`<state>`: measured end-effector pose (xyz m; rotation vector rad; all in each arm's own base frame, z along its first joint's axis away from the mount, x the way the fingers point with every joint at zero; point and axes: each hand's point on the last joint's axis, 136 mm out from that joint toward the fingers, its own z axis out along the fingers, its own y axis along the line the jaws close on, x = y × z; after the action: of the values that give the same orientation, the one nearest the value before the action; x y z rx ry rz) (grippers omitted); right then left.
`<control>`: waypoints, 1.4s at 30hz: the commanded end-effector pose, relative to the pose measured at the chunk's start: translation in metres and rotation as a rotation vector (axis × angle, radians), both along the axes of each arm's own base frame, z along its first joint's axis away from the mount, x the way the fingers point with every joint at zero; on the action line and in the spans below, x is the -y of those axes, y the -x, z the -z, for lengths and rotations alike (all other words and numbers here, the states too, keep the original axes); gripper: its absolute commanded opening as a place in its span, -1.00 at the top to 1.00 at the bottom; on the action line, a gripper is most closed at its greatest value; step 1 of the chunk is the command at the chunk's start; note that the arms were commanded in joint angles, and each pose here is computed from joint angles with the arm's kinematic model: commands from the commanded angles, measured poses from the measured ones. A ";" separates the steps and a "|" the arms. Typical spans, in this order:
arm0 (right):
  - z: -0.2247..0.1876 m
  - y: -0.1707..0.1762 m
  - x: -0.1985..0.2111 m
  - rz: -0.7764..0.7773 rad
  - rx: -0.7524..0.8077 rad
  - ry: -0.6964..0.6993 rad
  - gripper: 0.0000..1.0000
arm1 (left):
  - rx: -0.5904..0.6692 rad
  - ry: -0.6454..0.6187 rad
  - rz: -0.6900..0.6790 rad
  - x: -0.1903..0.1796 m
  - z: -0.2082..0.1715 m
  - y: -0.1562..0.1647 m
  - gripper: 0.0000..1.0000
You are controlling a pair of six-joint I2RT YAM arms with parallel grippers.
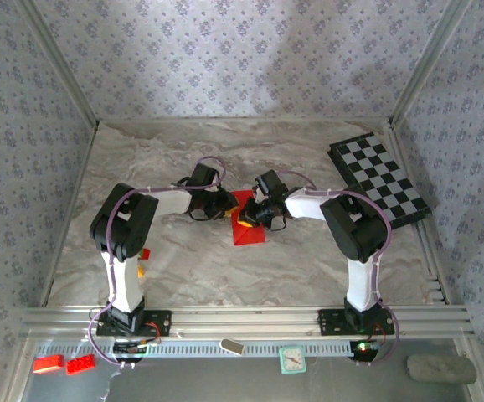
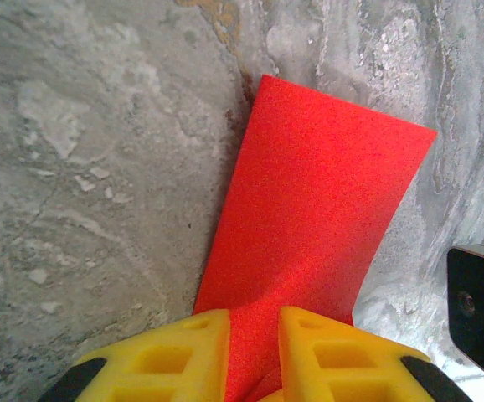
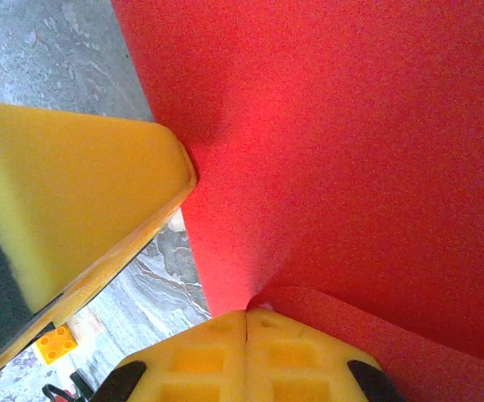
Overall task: Fold a paper plane with a square sheet of paper (pick it up from the middle)
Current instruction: Fold the triangle a second time at the center of the table.
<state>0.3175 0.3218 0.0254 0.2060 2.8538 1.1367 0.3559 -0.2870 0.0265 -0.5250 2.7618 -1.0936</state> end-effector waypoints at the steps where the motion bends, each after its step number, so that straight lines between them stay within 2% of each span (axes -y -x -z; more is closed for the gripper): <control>1: 0.008 0.001 0.002 -0.010 -0.019 0.023 1.00 | -0.062 -0.059 0.013 -0.005 0.019 0.015 0.53; 9: 0.016 0.004 0.007 0.002 -0.043 0.054 1.00 | -0.037 -0.061 0.001 -0.007 0.008 0.010 0.53; 16: 0.021 0.006 0.009 0.006 -0.059 0.063 0.99 | 0.059 -0.080 -0.055 -0.021 -0.031 -0.009 0.43; 21: 0.020 0.005 0.008 0.006 -0.056 0.058 0.73 | 0.099 -0.117 -0.108 -0.039 -0.047 -0.008 0.37; 27: 0.019 0.005 0.006 0.005 -0.059 0.050 0.35 | 0.108 -0.141 -0.180 -0.060 -0.052 0.006 0.34; 32: 0.019 0.005 0.007 0.006 -0.055 0.049 0.18 | 0.138 -0.130 -0.211 -0.070 -0.061 0.018 0.33; 37: 0.019 0.004 0.008 0.010 -0.054 0.053 0.23 | 0.128 -0.089 -0.157 -0.055 -0.061 0.038 0.40; 42: 0.025 0.007 0.012 0.010 -0.062 0.086 0.55 | 0.083 -0.037 -0.084 -0.033 -0.055 0.060 0.53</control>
<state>0.3202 0.3246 0.0276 0.1917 2.8509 1.1464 0.3071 -0.2405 0.0766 -0.6032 2.6419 -0.9321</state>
